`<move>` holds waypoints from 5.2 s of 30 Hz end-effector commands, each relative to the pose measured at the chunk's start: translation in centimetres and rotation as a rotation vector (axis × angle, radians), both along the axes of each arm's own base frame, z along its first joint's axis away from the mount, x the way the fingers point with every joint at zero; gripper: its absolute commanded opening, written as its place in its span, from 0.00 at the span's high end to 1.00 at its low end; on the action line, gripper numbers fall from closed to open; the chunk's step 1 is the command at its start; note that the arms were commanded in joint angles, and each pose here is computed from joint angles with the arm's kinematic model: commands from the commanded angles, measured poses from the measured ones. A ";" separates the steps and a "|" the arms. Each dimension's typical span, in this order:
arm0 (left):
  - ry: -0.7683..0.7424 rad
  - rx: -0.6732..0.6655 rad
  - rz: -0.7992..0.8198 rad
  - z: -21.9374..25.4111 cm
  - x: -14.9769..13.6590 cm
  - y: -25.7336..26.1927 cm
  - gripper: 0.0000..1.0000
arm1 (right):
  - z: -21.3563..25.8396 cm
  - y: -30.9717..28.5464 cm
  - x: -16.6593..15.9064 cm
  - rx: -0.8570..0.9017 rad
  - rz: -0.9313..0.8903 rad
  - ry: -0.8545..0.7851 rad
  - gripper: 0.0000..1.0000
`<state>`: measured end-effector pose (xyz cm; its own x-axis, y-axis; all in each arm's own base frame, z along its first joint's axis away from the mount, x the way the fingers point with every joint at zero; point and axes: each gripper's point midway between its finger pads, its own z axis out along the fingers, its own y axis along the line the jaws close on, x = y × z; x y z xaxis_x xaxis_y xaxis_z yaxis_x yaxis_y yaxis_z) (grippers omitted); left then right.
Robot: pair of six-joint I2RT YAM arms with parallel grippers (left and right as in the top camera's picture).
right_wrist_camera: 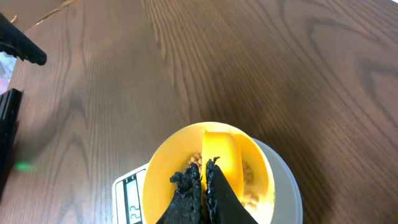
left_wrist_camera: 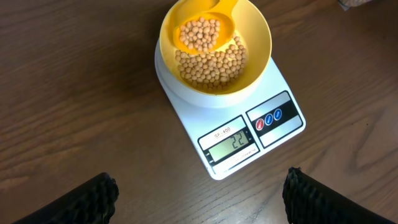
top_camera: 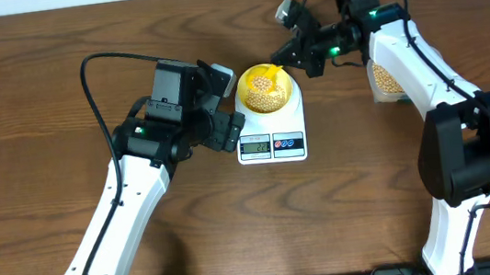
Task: Scoop item into bowl and weigh 50g on scale
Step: 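Tilt the scoop to pour soybeans into the yellow bowl, then shake the tilted scoop over the bowl to empty remaining soybeans, then raise the empty scoop and move it right back toward the tub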
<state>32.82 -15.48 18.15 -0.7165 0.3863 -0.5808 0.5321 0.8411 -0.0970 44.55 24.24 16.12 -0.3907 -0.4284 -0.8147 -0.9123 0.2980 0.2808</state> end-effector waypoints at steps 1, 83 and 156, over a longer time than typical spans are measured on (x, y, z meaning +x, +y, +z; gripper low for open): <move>-0.004 0.001 -0.015 0.0 -0.1 0.0 0.13 | -0.7 0.4 -0.3 0.016 0.033 -0.003 0.99; -0.004 0.001 -0.015 0.0 -0.1 0.0 0.13 | -0.2 0.6 -1.2 0.022 0.231 -0.276 0.99; -0.004 0.001 -0.015 0.0 -0.1 0.0 0.13 | 7.3 0.3 -2.5 0.012 0.343 -0.657 0.99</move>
<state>32.82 -15.48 18.15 -0.7165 0.3863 -0.5808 0.5321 0.8411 -0.0970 42.57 24.43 22.25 0.2963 -0.4532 -0.8407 -0.9462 -0.0197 -0.3229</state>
